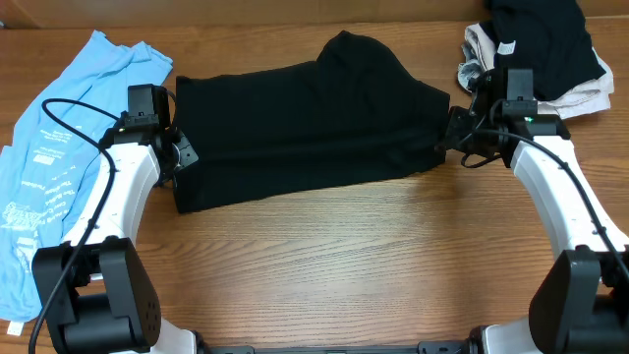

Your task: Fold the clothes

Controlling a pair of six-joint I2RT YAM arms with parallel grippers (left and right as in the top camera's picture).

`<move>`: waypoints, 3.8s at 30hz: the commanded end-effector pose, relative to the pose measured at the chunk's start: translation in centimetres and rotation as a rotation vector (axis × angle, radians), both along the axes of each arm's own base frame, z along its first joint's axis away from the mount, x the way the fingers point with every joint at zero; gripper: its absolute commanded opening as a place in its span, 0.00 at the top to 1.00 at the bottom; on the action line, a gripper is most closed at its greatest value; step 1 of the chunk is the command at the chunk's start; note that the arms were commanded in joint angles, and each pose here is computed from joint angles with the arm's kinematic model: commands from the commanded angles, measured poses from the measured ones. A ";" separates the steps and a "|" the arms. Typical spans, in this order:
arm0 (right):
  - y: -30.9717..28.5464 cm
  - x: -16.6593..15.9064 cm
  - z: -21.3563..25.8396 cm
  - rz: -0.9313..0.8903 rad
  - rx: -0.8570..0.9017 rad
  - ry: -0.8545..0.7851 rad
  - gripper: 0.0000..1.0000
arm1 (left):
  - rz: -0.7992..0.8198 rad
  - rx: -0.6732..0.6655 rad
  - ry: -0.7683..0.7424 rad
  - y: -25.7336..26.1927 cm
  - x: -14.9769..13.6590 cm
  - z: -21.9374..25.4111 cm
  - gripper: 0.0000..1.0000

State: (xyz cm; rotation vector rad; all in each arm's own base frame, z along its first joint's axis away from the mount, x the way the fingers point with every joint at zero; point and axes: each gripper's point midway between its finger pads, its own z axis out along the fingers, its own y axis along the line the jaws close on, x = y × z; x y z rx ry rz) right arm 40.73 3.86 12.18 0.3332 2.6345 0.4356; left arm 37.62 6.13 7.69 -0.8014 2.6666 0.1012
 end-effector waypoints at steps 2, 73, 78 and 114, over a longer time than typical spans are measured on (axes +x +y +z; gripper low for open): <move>0.0 0.9 -0.2 -0.003 -0.015 -0.006 0.96 | 0.001 0.042 -0.037 1.0 0.7 1.5 0.95; 1.6 -2.9 -1.0 0.019 0.065 0.255 0.10 | 0.013 0.033 0.158 -1.7 -6.2 -7.0 0.44; 2.1 -3.0 -1.0 0.032 0.055 0.256 0.10 | 0.032 0.056 0.162 -1.2 -6.5 -7.1 0.42; 0.1 -1.2 -8.7 -0.023 -0.053 0.097 0.44 | 0.017 -0.005 0.204 -2.3 -7.2 -9.7 0.96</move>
